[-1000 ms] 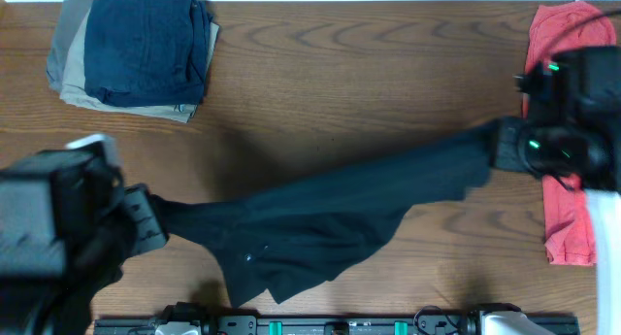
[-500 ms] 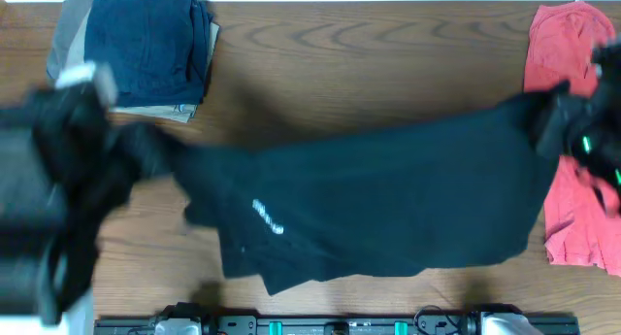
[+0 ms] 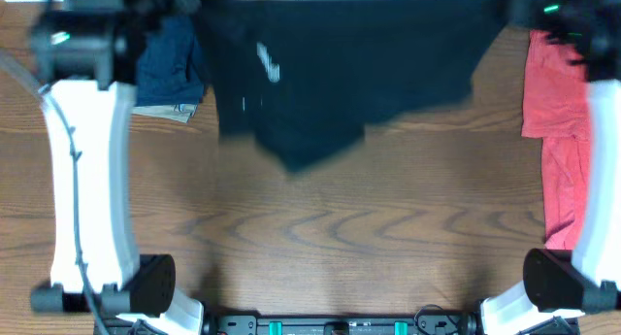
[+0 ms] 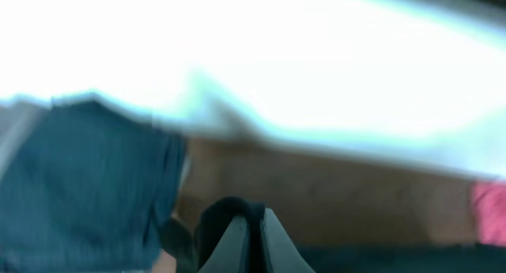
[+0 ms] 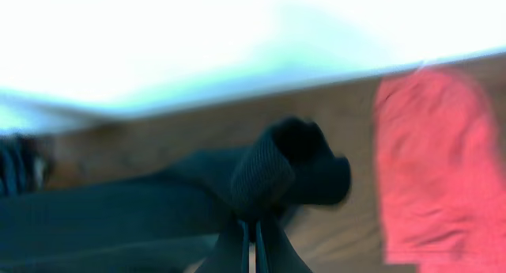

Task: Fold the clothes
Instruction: 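Lift the shirt with both grippers and swing it toward the back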

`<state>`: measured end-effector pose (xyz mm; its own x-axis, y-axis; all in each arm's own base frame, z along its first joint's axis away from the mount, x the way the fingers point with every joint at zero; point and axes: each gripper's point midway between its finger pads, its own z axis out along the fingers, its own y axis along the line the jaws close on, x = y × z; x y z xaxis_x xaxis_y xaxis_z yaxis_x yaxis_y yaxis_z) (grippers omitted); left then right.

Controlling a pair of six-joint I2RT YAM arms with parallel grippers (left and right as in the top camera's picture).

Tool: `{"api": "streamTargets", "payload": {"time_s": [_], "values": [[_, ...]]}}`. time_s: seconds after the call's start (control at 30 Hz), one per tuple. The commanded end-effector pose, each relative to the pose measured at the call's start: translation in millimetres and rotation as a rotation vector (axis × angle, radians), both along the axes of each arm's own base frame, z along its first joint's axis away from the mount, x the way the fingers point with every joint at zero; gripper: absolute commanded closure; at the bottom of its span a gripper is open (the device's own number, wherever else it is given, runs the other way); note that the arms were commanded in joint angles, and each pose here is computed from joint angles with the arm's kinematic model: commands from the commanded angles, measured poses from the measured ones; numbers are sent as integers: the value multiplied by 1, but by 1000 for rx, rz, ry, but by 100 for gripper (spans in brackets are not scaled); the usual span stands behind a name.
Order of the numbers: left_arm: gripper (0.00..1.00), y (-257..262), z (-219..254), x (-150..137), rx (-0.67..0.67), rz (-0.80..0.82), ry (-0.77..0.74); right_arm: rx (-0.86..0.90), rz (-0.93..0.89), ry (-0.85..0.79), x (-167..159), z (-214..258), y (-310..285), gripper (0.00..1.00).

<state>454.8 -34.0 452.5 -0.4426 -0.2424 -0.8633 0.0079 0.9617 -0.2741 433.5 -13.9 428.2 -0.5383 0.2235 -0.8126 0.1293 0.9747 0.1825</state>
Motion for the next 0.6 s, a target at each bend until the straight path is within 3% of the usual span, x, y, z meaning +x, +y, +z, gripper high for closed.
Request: {"api": "streamTargets", "payload": {"time_s": [0.0, 0.17, 0.4, 0.57], "values": [[94, 2, 82, -51, 24, -21, -205, -70, -97, -179, -51, 76, -35, 99], [94, -15, 34, -57, -7, -108, -19, -56, -137, -13, -64, 37, -50, 99], [94, -31, -146, -39, -7, -138, 559, 32, -107, 421, -50, -101, -37, 99], [94, -45, -271, -56, 11, -167, 923, 92, -34, 652, -52, -206, -14, 99]]}}
